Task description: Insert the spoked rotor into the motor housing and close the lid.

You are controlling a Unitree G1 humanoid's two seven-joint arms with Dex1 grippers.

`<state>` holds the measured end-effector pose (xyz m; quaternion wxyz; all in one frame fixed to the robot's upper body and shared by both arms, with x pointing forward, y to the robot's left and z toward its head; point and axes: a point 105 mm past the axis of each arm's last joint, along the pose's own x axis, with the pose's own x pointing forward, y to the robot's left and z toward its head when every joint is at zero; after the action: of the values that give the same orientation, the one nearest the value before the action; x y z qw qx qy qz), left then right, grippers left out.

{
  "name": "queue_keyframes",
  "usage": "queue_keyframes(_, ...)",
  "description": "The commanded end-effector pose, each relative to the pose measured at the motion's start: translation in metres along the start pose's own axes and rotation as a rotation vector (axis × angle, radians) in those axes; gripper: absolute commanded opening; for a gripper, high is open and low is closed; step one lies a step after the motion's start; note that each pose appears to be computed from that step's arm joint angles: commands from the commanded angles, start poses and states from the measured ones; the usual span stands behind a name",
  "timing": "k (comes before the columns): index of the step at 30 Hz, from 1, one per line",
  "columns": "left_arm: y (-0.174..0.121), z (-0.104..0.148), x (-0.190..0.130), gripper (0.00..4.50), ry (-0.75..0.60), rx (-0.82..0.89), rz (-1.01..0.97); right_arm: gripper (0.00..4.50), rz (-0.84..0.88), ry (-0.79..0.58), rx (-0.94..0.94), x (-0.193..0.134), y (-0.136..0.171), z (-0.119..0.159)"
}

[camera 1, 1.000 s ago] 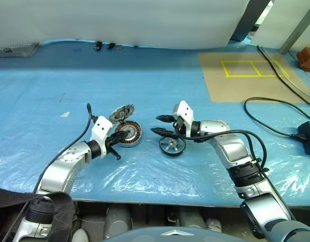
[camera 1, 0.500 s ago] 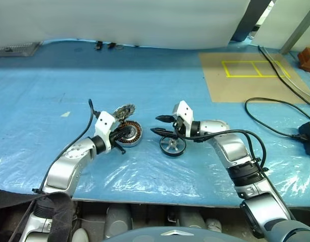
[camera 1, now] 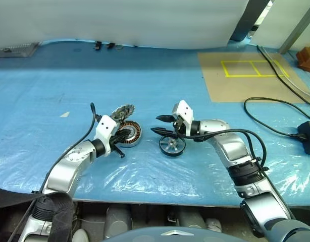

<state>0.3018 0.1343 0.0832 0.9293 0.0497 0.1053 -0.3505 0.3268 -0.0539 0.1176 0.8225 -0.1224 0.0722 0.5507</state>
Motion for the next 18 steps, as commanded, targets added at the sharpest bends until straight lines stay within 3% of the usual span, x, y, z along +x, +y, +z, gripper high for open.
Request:
queue_keyframes(1, 0.005, 0.027, -0.011, 0.04, -0.127, 0.055, 0.007, 2.61, 0.009, -0.062, -0.054, -0.003, 0.0, 0.025)
queue_keyframes(8, -0.01, 0.056, -0.031, 0.04, -0.329, 0.085, -0.064, 2.61, 0.18, 0.015, -0.014, -0.022, 0.019, 0.029)
queue_keyframes(13, -0.017, 0.031, -0.038, 0.04, -0.253, 0.189, -0.054, 2.61, 0.206, 0.204, -0.04, -0.033, 0.015, 0.013)
queue_keyframes(18, -0.025, 0.022, -0.038, 0.04, -0.259, 0.182, -0.049, 2.61, 0.215, 0.333, -0.035, -0.042, 0.01, 0.006)
